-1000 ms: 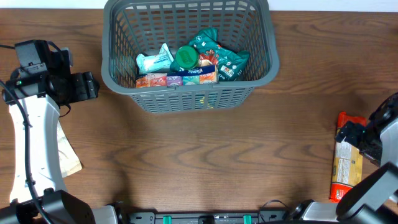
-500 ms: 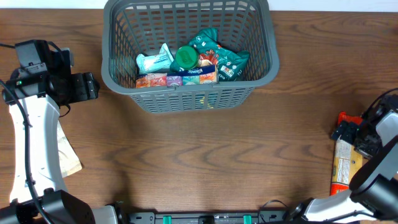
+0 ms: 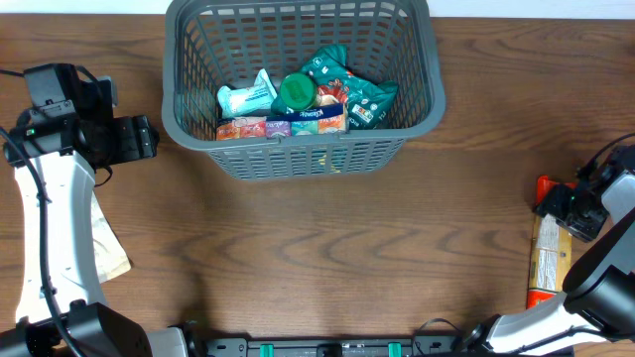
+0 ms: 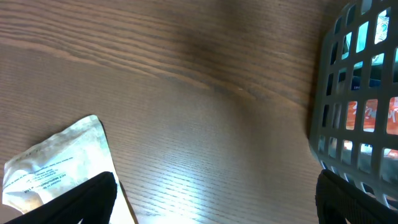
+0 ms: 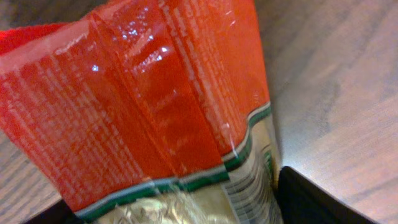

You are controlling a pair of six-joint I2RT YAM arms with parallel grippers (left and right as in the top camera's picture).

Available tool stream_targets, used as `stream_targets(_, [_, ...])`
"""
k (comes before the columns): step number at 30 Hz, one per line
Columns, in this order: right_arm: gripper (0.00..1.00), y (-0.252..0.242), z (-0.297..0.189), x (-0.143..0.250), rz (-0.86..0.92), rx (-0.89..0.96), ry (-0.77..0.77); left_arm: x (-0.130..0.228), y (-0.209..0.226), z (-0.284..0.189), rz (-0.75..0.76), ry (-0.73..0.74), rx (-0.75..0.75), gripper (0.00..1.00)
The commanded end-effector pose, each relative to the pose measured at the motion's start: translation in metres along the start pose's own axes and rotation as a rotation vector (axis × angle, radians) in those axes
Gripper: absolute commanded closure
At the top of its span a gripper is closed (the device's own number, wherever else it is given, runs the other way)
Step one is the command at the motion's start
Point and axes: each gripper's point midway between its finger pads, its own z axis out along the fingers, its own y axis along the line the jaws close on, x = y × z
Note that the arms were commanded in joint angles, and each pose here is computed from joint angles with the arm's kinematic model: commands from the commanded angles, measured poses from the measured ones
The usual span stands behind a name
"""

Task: Pack container
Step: 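Lift the snack bag and drop it into the basket with the right gripper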

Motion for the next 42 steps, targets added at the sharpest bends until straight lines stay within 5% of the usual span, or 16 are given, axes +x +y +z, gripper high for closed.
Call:
stream_targets(1, [0.49,-0.008,0.034,0.033,0.002,0.039,0.129,-0.002,-0.001,-0.001,0.011,-0.007,-0.001,0.13])
stream_targets(4, [0.64,-0.007,0.034,0.032,0.002,0.031,0.128,-0.002,-0.001,-0.001,0.011,-0.007,-0.001,0.13])
stream_targets(7, [0.99,0.003,0.034,0.031,-0.017,-0.024,0.122,-0.002,-0.001,-0.001,0.011,-0.006,-0.001,0.13])
stream_targets(17, [0.99,0.049,-0.022,-0.015,-0.024,-0.122,0.023,0.002,-0.001,-0.002,0.011,0.009,0.001,0.13])
stream_targets(29, [0.99,0.159,-0.309,-0.108,-0.285,-0.242,-0.533,0.007,-0.001,-0.002,0.009,0.029,0.003,0.13])
stream_targets(36, [0.98,0.252,-0.479,-0.072,-0.622,-0.402,-0.983,0.008,-0.002,-0.002,0.008,0.035,0.003,0.13])
stream_targets(42, [0.98,0.339,-0.538,-0.002,-1.059,-0.454,-1.233,0.008,-0.002,-0.002,0.008,0.035,0.004,0.13])
